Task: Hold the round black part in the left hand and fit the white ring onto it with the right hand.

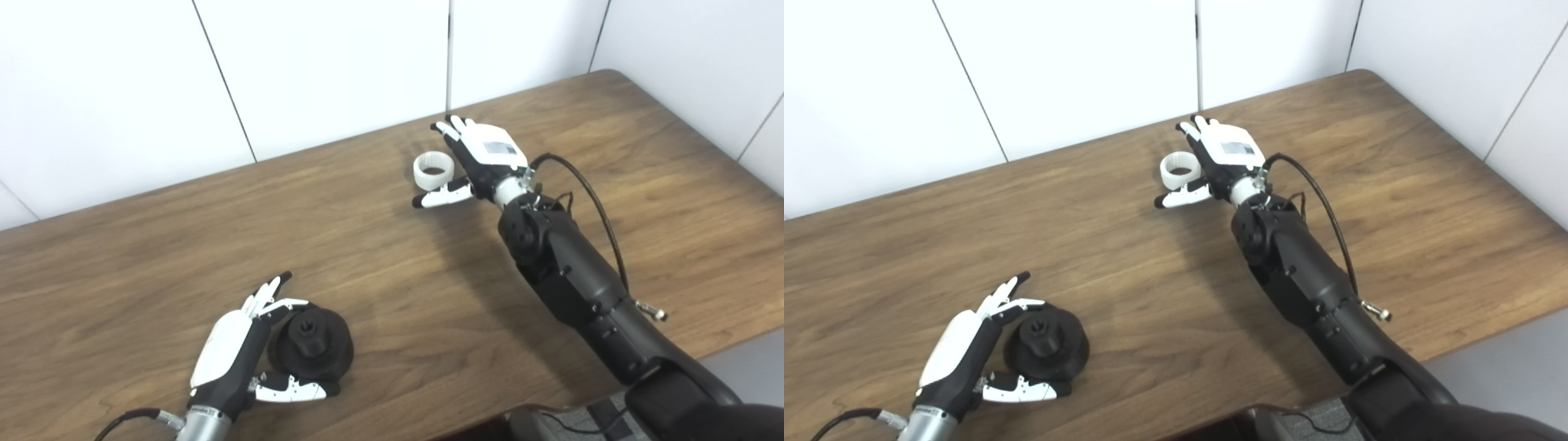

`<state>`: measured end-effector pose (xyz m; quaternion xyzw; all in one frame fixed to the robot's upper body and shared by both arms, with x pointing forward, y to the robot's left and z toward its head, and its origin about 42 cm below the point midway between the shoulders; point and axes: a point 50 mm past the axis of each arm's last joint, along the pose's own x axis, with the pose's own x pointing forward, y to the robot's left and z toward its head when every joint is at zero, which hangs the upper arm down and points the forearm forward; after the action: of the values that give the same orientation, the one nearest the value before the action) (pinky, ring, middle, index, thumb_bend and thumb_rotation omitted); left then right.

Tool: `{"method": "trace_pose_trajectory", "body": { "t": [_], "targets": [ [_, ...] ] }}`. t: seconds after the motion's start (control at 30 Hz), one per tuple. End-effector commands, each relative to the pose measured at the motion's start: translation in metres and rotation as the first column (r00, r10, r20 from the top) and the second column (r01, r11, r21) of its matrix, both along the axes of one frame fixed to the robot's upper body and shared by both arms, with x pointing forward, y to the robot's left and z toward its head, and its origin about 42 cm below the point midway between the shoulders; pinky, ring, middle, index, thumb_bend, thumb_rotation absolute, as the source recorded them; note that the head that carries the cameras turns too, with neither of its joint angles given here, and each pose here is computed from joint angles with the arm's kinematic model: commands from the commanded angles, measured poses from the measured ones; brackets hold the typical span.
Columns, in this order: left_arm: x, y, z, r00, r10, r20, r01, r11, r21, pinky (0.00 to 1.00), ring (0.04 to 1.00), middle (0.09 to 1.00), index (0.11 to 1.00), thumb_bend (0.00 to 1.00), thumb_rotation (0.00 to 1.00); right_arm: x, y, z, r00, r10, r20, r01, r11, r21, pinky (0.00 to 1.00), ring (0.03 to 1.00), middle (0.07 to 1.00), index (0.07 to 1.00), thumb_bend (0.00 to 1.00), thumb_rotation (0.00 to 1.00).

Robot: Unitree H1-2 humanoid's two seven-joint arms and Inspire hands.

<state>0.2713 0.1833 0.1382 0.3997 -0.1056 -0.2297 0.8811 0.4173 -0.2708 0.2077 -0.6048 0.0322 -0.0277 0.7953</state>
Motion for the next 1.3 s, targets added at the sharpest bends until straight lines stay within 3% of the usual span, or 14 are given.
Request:
{"method": "trace_pose_trajectory", "body": {
  "t": [0.0, 0.43, 0.67, 1.27],
  "targets": [
    [0.004, 0.0, 0.01, 0.999, -0.004, 0.05, 0.003, 1.0, 0.012, 1.0, 1.0, 1.0, 0.636, 0.95, 0.31, 0.015, 0.0, 0.029, 0.997, -0.001, 0.082, 0.002, 1.0, -0.02, 0.91, 1.0, 1.0, 0.937, 0.92, 0.57],
    [0.006, -0.002, 0.013, 0.998, -0.005, 0.058, 0.004, 1.0, 0.013, 1.0, 1.0, 1.0, 0.639, 0.95, 0.3, 0.031, -0.004, 0.013, 0.999, -0.02, 0.036, 0.021, 0.999, -0.036, 0.92, 1.0, 1.0, 0.917, 0.91, 0.59],
    [0.005, -0.004, 0.014, 0.998, -0.002, 0.057, 0.001, 1.0, 0.017, 1.0, 1.0, 1.0, 0.639, 0.95, 0.3, 0.033, -0.004, 0.004, 0.999, -0.021, 0.034, 0.022, 0.999, -0.033, 0.9, 0.989, 1.0, 0.853, 0.87, 0.53],
    [0.005, -0.005, 0.019, 0.998, 0.01, 0.056, -0.011, 1.0, 0.009, 1.0, 1.0, 1.0, 0.638, 0.95, 0.3, 0.037, 0.007, -0.01, 0.999, -0.003, 0.042, 0.003, 1.0, -0.001, 0.91, 0.97, 0.973, 0.742, 0.82, 0.51]
  ]
}}
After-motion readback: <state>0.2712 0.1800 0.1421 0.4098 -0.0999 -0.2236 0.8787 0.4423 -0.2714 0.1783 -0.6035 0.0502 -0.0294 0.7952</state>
